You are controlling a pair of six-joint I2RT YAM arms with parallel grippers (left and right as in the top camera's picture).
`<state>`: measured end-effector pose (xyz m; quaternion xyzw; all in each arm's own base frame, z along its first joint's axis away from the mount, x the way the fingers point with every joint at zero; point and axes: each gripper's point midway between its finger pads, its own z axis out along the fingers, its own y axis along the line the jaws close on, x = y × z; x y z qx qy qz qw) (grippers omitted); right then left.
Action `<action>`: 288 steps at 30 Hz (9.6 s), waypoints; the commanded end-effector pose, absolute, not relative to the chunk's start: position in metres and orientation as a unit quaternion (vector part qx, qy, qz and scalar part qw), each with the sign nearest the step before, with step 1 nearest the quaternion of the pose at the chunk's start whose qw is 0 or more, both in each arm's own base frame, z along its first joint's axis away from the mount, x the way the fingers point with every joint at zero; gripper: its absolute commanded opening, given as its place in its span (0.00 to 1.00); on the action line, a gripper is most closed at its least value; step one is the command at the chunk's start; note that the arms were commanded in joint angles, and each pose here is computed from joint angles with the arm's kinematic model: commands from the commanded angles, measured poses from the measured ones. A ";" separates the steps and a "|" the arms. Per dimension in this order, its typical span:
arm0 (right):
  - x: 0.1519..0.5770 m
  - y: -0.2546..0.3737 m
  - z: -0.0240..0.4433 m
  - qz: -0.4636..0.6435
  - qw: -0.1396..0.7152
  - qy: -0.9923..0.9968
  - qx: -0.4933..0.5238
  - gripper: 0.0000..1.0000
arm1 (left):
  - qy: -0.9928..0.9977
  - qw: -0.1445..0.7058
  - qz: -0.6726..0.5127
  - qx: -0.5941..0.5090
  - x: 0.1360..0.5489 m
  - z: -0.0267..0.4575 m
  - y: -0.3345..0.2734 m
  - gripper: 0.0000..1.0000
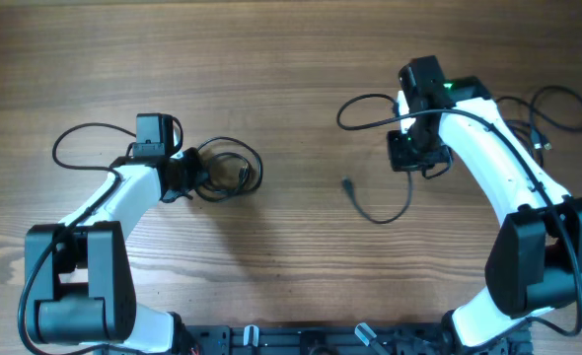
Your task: Untangle cables
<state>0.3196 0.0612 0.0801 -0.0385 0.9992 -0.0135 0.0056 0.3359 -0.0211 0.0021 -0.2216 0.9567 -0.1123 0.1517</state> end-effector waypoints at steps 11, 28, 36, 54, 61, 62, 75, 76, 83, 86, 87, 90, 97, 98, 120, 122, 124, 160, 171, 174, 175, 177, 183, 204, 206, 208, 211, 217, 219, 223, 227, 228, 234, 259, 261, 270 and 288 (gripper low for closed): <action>0.381 -0.097 0.164 -0.117 0.152 0.944 0.270 0.04 | 0.956 0.145 -0.108 -0.230 0.333 -0.003 -0.018 0.11; 0.309 -0.196 0.134 -0.301 0.148 0.791 0.512 0.13 | 0.956 0.142 -0.120 -0.227 0.333 -0.002 -0.022 0.11; 0.300 -0.198 0.073 -0.257 0.145 0.794 0.531 0.52 | 0.956 0.142 -0.120 -0.227 0.333 -0.002 -0.022 0.11; 0.412 -0.059 0.130 0.177 0.198 0.946 0.187 1.00 | 0.955 0.146 -0.121 -0.227 0.335 -0.001 -0.022 0.12; 0.407 0.005 0.140 0.267 0.186 0.943 0.071 1.00 | 0.949 0.142 -0.228 -0.161 0.338 0.012 -0.060 0.31; 0.406 0.016 0.139 0.269 0.180 0.944 0.058 1.00 | 0.948 0.142 -0.239 -0.155 0.338 0.014 -0.064 0.36; 0.385 0.141 0.110 0.150 0.152 0.974 -0.082 1.00 | 0.944 0.152 -0.263 -0.128 0.340 0.026 -0.084 1.00; 0.389 0.121 0.105 0.077 0.160 0.983 -0.037 1.00 | 0.944 0.153 -0.263 -0.127 0.340 0.028 -0.084 1.00; 0.359 -0.046 0.136 -0.312 0.190 0.903 0.226 1.00 | 0.944 0.154 -0.263 -0.127 0.340 0.029 -0.084 1.00; 0.342 -0.096 0.136 -0.335 0.150 0.890 0.269 1.00 | 0.944 0.154 -0.263 -0.127 0.340 0.029 -0.084 1.00; 0.336 -0.115 0.135 -0.336 0.139 0.883 0.298 1.00 | 0.944 0.153 -0.263 -0.127 0.340 0.029 -0.084 1.00; 0.331 -0.147 0.118 -0.258 0.122 0.878 0.384 1.00 | 0.944 0.153 -0.263 -0.127 0.340 0.029 -0.084 1.00; 0.360 -0.192 0.107 -0.074 0.178 0.862 0.469 1.00 | 0.944 0.153 -0.263 -0.127 0.340 0.029 -0.084 1.00; 0.360 -0.202 0.109 -0.072 0.188 0.854 0.479 1.00 | 0.944 0.153 -0.263 -0.127 0.340 0.029 -0.084 1.00; 0.442 0.117 0.137 0.176 0.268 0.943 -0.088 0.99 | 0.943 0.154 -0.267 -0.124 0.340 0.030 -0.087 1.00; 0.433 0.152 0.138 0.187 0.263 0.938 -0.125 1.00 | 0.942 0.153 -0.271 -0.123 0.340 0.031 -0.088 1.00; 0.422 0.180 0.138 0.199 0.255 0.936 -0.143 1.00 | 0.937 0.156 -0.292 -0.115 0.340 0.039 -0.094 1.00; 0.319 0.389 0.003 0.102 0.235 0.897 -0.360 0.04 | 0.904 0.216 -0.042 -0.366 0.321 0.054 0.056 1.00; 0.415 0.256 0.044 -0.017 0.302 0.951 -0.058 0.04 | 0.905 0.217 -0.054 -0.363 0.323 0.054 0.052 1.00; 0.436 0.194 0.041 -0.046 0.289 0.955 0.045 0.04 | 0.905 0.215 -0.065 -0.360 0.324 0.055 0.048 1.00; 0.441 0.176 0.039 -0.051 0.283 0.956 0.066 0.04 | 0.905 0.215 -0.066 -0.360 0.324 0.055 0.048 1.00; 0.447 0.144 0.036 -0.060 0.266 0.957 0.097 0.04 | 0.905 0.216 -0.066 -0.360 0.325 0.055 0.048 1.00; 0.453 0.106 0.026 -0.014 0.219 0.969 0.117 0.63 | 0.904 0.220 -0.067 -0.360 0.326 0.056 0.048 1.00; 0.477 0.102 0.037 -0.020 0.263 0.964 0.041 1.00 | 0.946 0.250 -0.155 -0.137 0.347 0.071 -0.072 1.00; 0.477 0.102 0.037 -0.020 0.263 0.964 0.041 1.00 | 0.949 0.244 -0.156 -0.127 0.344 0.070 -0.080 1.00; 0.477 0.102 0.037 -0.020 0.263 0.964 0.041 1.00 | 0.951 0.237 -0.155 -0.125 0.340 0.068 -0.082 1.00; 0.477 0.102 0.037 -0.020 0.263 0.964 0.041 1.00 | 0.951 0.237 -0.155 -0.125 0.340 0.068 -0.082 1.00; 0.477 0.102 0.037 -0.020 0.263 0.964 0.041 1.00 | 0.951 0.237 -0.155 -0.125 0.340 0.068 -0.082 1.00; 0.477 0.102 0.037 -0.020 0.263 0.964 0.041 1.00 | 0.951 0.237 -0.155 -0.125 0.340 0.068 -0.082 1.00; 0.477 0.102 0.037 -0.020 0.263 0.964 0.041 1.00 | 0.951 0.237 -0.155 -0.125 0.340 0.068 -0.082 1.00; 0.477 0.102 0.037 -0.020 0.263 0.964 0.041 1.00 | 0.951 0.237 -0.155 -0.125 0.340 0.068 -0.082 1.00; 0.477 0.102 0.037 -0.020 0.263 0.964 0.041 1.00 | 0.951 0.237 -0.155 -0.125 0.340 0.068 -0.082 1.00; 0.477 0.102 0.037 -0.020 0.263 0.964 0.041 1.00 | 0.951 0.237 -0.155 -0.125 0.340 0.068 -0.082 1.00; 0.478 0.103 0.038 -0.019 0.266 0.963 0.041 1.00 | 0.951 0.237 -0.155 -0.125 0.340 0.068 -0.082 1.00; 0.478 0.103 0.039 -0.018 0.268 0.963 0.040 1.00 | 0.951 0.237 -0.155 -0.125 0.340 0.068 -0.082 1.00; 0.469 0.159 0.122 0.029 0.346 0.938 -0.005 1.00 | 0.951 0.237 -0.155 -0.125 0.340 0.068 -0.082 1.00; 0.280 0.100 0.499 0.207 0.691 0.692 0.022 1.00 | 0.951 0.237 -0.155 -0.125 0.340 0.068 -0.082 1.00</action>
